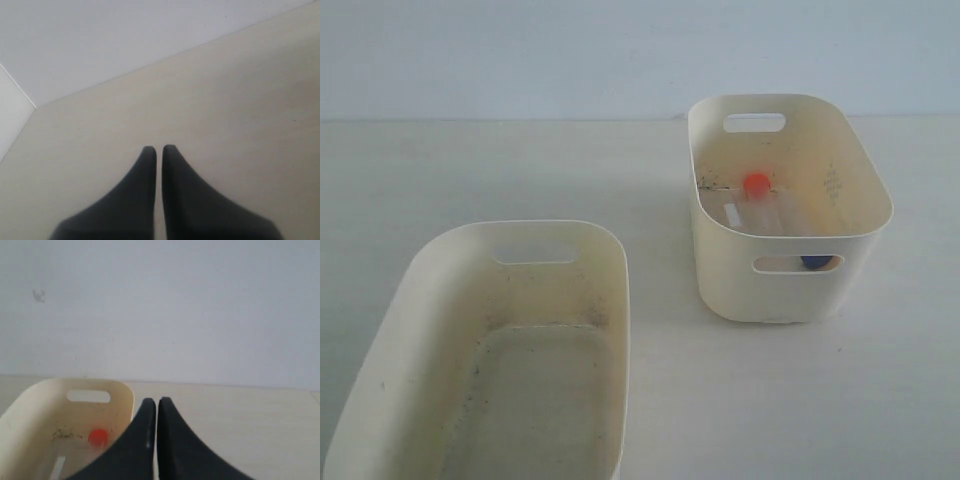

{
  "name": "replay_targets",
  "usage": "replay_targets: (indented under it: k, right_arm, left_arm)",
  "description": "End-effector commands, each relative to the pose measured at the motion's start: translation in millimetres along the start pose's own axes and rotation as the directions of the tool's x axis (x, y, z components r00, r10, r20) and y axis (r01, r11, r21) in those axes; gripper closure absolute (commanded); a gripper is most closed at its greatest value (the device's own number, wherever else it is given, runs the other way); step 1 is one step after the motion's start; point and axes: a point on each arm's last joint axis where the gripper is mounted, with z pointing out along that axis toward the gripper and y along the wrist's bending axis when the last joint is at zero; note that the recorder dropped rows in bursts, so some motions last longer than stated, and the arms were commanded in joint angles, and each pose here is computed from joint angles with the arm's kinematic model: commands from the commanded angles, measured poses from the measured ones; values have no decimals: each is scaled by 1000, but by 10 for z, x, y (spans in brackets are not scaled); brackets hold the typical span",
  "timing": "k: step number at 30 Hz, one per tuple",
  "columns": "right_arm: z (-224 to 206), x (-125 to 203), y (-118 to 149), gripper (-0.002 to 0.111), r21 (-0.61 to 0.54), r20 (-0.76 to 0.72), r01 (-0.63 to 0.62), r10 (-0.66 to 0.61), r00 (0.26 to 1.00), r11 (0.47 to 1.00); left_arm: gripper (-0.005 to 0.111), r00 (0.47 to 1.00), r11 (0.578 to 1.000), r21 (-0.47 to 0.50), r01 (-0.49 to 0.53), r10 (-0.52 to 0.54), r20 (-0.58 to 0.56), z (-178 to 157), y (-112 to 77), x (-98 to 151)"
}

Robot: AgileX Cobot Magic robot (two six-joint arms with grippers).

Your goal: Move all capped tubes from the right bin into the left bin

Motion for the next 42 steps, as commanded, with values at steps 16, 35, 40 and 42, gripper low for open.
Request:
replay_targets:
  k: [16, 35, 40, 42]
  right_arm:
    - [937, -1077, 948, 107, -260, -508, -82, -64, 859, 962]
    - [2317, -696, 1307, 107, -76, -802, -42, -36, 597, 996]
    - [2492, -419, 1370, 107, -76, -842, -44, -41, 537, 996]
    - [2552, -311, 1345, 107, -66, -857, -38, -37, 513, 997]
  left_arm:
    - [102, 1000, 1000, 5, 11, -11, 6, -3, 1, -13]
    - [102, 1000, 1000, 5, 11, -11, 6, -3, 1, -13]
    - [102, 1000, 1000, 5, 11, -11, 6, -3, 1, -13]
    - [102, 1000, 1000, 5, 11, -11, 6, -3, 1, -13]
